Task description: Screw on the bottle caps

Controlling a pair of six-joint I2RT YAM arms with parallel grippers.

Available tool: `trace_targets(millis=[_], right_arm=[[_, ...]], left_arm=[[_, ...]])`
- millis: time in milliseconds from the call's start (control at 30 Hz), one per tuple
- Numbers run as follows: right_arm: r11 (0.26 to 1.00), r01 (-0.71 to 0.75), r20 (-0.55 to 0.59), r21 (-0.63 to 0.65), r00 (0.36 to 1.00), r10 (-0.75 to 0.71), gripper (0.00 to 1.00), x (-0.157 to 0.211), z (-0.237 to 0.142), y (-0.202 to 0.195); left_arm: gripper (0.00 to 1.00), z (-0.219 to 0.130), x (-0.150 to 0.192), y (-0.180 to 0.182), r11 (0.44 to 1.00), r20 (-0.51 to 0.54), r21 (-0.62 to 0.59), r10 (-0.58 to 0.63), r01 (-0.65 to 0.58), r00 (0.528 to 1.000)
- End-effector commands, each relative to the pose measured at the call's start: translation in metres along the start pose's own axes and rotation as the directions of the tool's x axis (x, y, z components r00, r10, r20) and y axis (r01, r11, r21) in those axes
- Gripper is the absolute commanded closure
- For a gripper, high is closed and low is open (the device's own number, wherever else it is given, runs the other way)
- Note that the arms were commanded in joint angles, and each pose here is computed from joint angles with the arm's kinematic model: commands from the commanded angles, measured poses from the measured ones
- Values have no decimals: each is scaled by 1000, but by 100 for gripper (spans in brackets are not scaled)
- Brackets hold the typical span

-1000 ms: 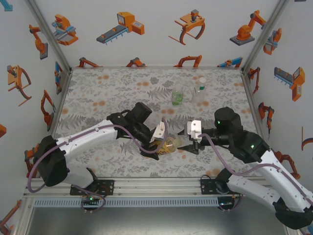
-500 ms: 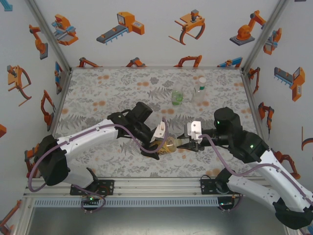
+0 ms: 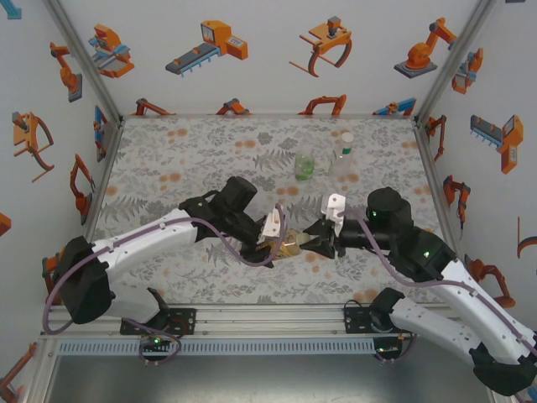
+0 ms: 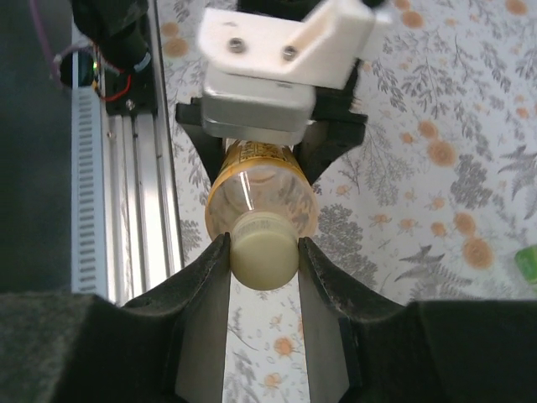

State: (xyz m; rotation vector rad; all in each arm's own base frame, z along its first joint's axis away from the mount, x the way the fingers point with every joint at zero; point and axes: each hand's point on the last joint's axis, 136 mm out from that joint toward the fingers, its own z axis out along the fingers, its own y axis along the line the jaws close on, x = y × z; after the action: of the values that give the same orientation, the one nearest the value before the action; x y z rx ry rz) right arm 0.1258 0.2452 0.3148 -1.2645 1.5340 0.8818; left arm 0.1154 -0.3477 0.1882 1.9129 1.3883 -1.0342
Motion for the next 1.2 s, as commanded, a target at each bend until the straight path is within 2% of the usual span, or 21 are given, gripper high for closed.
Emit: trace_targets(millis=[0,100,200,233,333,367,500,633,767,867,967,1167], right_arm=[[945,-252,116,208,966,232,100,-15,1,-44],[863,-425,172,273,904,391,100,-12,3,-65],[732,-587,229,346,810,540,100,-2,5,-86],[670,-642,252,374,765,593,100,5,5,-93],[413,-774,334,480,597,730,100,32,-3,-114],[355,-796,349,491,553,757,100,37,-3,-116],[196,-844,413,499,431,802,100,49,-3,-123],[116,-860,447,496,368,815,100,58,0,-129],[93,-885,478,457,332,813,100,57,4,-134],[113,-883,477,455,349,806,100,53,6,-137],[171,-875,467,453,397,790,99,44,6,-139],[372,-830,459,417,545,702,65,8,-1,-137]], left_arm=[[100,-12,-15,28,982,47,-182,59,-49,997],[100,-20,-9,55,940,26,-341,38,-27,999],[100,-30,0,80,877,2,-480,10,-8,1000],[100,-34,1,88,852,0,-524,3,-2,1000],[100,-42,3,105,793,5,-608,-30,27,1000],[100,-45,3,110,774,13,-632,-45,43,999],[100,-52,4,126,711,17,-699,-90,76,996],[100,-55,4,136,654,16,-752,-106,82,994],[100,-62,9,145,583,-4,-809,-139,78,990],[100,-61,10,144,580,-11,-811,-141,74,990],[100,-59,9,142,596,-10,-799,-134,73,991],[100,-54,6,136,635,-6,-770,-118,71,993]])
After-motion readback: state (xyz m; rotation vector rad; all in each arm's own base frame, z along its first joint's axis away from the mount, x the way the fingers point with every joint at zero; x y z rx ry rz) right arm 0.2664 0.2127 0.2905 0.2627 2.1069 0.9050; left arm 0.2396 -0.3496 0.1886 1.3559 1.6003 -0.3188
